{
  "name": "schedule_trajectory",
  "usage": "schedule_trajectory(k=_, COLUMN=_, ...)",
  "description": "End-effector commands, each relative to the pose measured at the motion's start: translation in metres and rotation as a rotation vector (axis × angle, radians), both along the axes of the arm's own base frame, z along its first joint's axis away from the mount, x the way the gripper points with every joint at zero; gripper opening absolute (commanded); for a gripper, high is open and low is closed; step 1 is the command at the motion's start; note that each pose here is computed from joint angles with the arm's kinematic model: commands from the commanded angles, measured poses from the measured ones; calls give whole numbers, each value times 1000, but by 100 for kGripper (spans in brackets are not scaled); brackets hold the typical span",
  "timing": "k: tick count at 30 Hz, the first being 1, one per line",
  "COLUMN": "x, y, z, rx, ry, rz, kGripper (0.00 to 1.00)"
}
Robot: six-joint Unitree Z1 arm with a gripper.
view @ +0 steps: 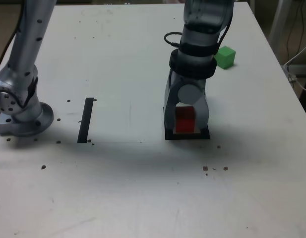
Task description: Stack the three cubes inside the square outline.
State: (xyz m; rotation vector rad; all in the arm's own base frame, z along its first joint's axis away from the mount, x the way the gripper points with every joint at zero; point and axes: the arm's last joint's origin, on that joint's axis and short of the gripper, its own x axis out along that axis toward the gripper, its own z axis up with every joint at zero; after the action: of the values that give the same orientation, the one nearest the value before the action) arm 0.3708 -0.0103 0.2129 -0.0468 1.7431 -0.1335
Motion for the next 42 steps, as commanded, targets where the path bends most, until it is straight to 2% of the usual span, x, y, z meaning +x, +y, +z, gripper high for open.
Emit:
schedule_trajectory(k=1, x=0, y=1, z=-3, rx=-3, ry=6, rz=0, kGripper=96)
schedule_trajectory(k=3, x=-1, y=1, z=-2, rx=-3, ry=5, rz=0, kGripper=99)
schedule_trajectory(k=9, x=-7, y=3, z=8, rx=7, ry=-17, rz=7, kGripper=99)
schedule_trajectory(k=14, x=-17, y=19, z=24, rx=46, ry=-43, rz=44, kGripper=99)
schedule_trajectory(k=20, x=-26, y=55, z=40, rx=100, ry=-64, rz=131, kGripper=99)
schedule_trajectory(k=28, x=-28, y=119, z=52, rx=138, ry=-106, rz=267, kGripper=99)
schedule_trajectory(k=35, x=-17, y=165, z=54, rx=148, ry=-137, rz=366, kGripper=100)
schedule_trajectory(k=42, x=3, y=194, z=47, rx=145, ry=-124, rz=402, kGripper=100)
